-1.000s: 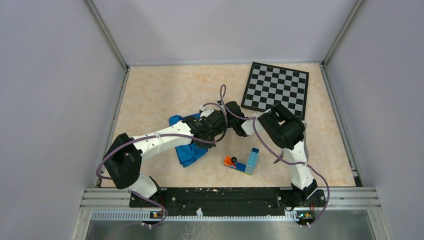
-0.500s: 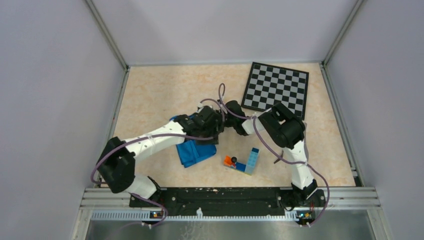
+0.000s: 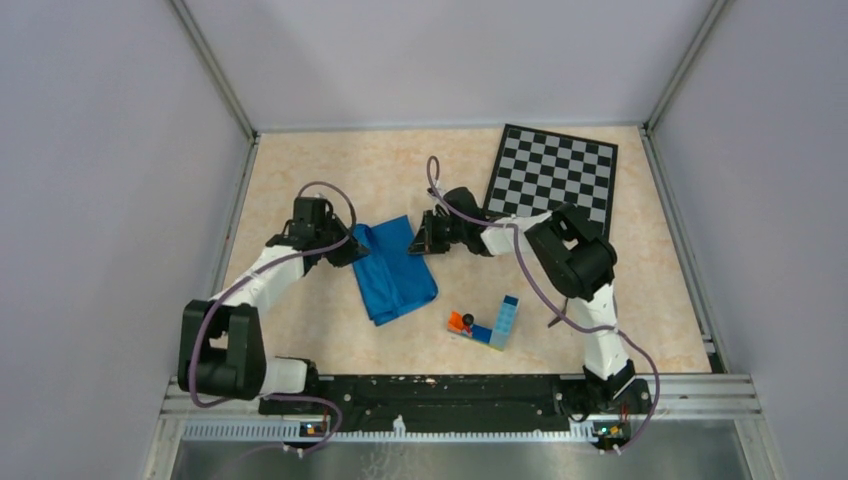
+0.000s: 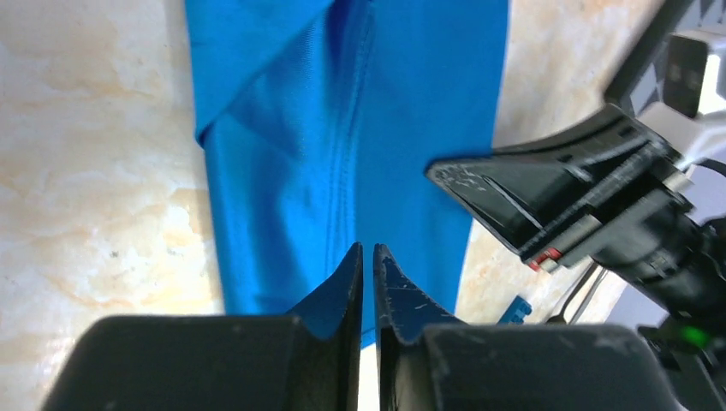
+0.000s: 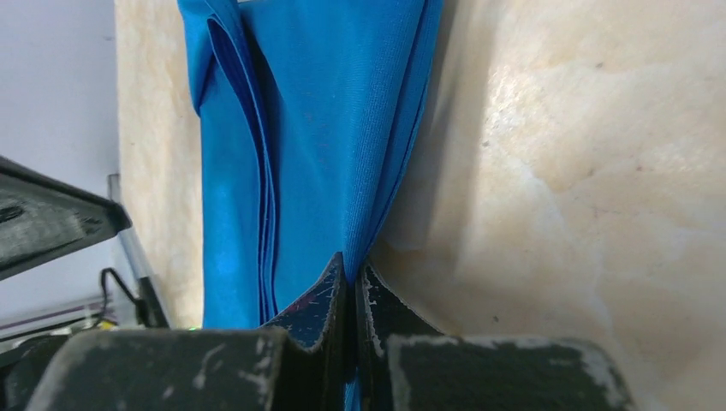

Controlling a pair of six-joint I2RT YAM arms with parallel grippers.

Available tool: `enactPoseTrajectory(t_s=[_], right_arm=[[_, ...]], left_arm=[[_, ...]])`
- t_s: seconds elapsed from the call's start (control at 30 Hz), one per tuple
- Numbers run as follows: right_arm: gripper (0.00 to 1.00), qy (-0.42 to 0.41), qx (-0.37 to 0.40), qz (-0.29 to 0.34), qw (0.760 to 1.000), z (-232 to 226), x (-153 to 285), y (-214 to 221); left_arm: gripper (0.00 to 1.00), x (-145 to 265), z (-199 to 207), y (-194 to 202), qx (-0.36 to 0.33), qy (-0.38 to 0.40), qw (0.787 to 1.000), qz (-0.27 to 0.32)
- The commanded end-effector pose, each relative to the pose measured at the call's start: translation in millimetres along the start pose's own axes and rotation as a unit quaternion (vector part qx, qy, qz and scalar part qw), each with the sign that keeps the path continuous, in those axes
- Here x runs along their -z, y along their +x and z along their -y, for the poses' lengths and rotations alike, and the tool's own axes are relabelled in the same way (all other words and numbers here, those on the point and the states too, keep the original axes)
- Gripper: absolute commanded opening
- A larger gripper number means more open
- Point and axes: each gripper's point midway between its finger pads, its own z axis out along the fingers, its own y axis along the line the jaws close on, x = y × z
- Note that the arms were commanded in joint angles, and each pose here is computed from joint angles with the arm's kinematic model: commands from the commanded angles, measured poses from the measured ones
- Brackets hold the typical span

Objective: Fold the napkin into a case and place the utensils inside
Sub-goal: Pick up the 2/3-rectangle-folded napkin at the center of the board, then fold the 2/3-rectangle-folded napkin at the center of the board.

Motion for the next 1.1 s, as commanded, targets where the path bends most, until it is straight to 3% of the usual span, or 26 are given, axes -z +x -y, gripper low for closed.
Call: enactPoseTrajectory(t_s=[0.0,0.13,0.27,0.47,0.83,1.07], right_arm=[[0.0,0.05,0.059,0.019,0.997,-1,15,-26],[0.0,0.087,0.094,0.023,0.991,3,23,-38],[0.0,0.137,0.128,0.022,0.982,10,32,-47],[0.0,0.198,0.17,0.02,0.965,7,38,-55],[0.0,0.317,0.273,0.032,0.908,-37,19,-52],[0.0,0.32,0.282,0.015,0.904,-40,2,-32]], left_arm=[[0.1,-18,5,-3,-0.006,0.038,0.999,-0.019],[0.02,-34,-13,12,0.015,0.031,0.999,-0.036],[0.0,-49,-23,23,0.023,0.037,0.998,-0.046],[0.0,-75,-17,31,0.027,0.061,0.995,-0.069],[0.0,-89,-2,53,0.036,0.091,0.991,-0.096],[0.02,-78,3,52,0.03,0.114,0.989,-0.095]])
